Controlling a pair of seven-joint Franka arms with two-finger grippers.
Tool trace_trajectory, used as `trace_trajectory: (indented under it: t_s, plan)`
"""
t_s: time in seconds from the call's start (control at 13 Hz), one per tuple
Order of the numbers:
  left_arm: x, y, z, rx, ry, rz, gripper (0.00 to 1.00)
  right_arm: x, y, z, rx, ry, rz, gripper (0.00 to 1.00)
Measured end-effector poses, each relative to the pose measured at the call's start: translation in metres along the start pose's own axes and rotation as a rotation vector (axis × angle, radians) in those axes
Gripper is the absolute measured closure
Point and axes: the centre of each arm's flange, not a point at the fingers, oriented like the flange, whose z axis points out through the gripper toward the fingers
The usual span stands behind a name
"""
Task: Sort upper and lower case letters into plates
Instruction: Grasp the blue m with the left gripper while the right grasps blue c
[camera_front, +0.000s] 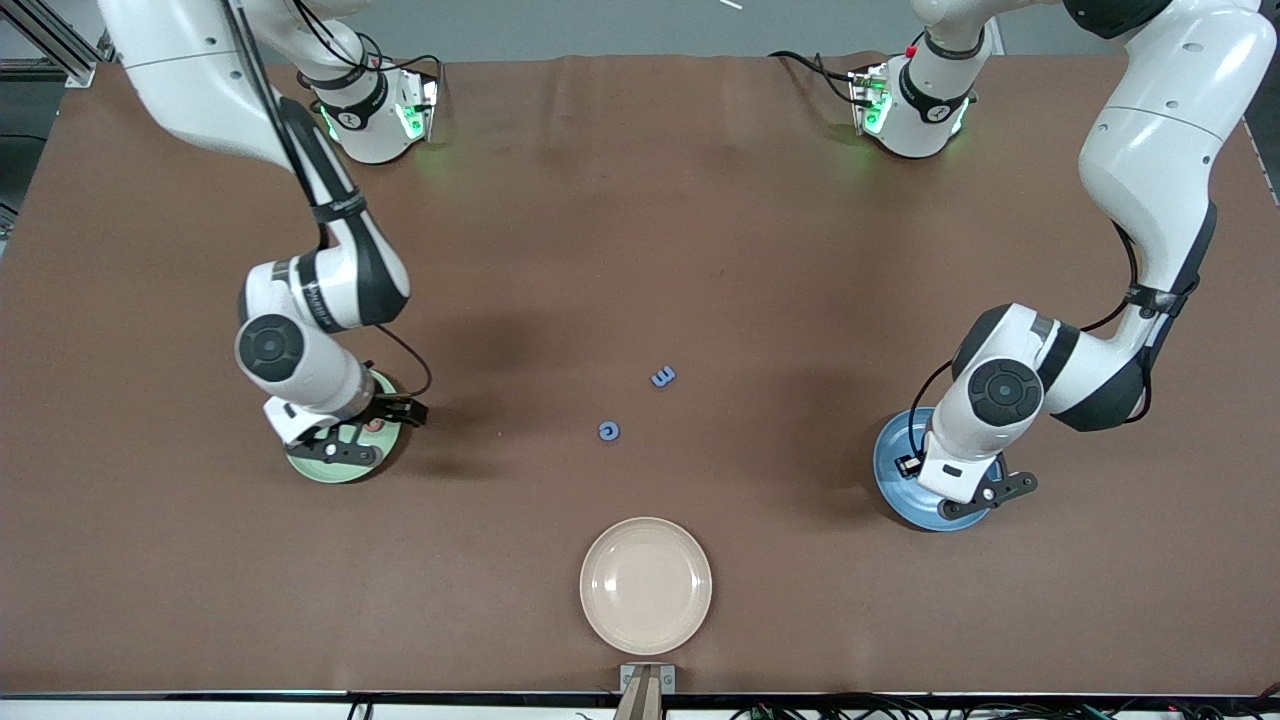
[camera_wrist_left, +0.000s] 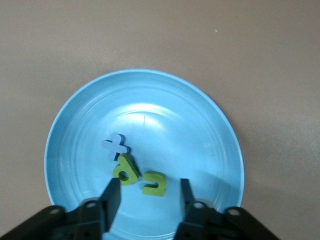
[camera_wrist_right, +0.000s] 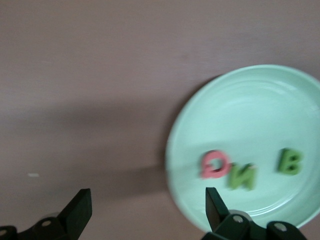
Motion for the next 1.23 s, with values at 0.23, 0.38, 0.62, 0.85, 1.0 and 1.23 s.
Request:
trace_trajectory:
  t_s: [0.23, 0.38, 0.62, 0.85, 1.0, 1.23]
  plan:
    - [-0.009, 0.021, -0.012, -0.022, 0.007, -0.13, 0.03, -0.033, -0.095, -0.011, 0.025, 0.031, 0.121, 0.0]
    - [-0.031, 0.056, -0.03, -0.06, 0.006, -0.214, 0.0, -0.049, -0.156, -0.003, 0.042, 0.045, 0.185, 0.0]
    - [-0.059, 0.094, -0.051, -0.115, -0.044, -0.299, 0.0, -0.067, -0.217, 0.026, 0.049, 0.051, 0.169, 0.0]
    - [-0.096, 0.134, -0.059, -0.143, -0.119, -0.383, 0.02, -0.07, -0.247, 0.045, 0.059, 0.063, 0.116, 0.04]
    - [-0.129, 0.167, -0.062, -0.165, -0.141, -0.45, 0.07, -0.069, -0.261, 0.051, 0.072, 0.074, 0.103, 0.18]
    - [-0.184, 0.214, -0.056, -0.174, -0.171, -0.459, 0.13, -0.068, -0.272, 0.061, 0.075, 0.077, 0.094, 0.24]
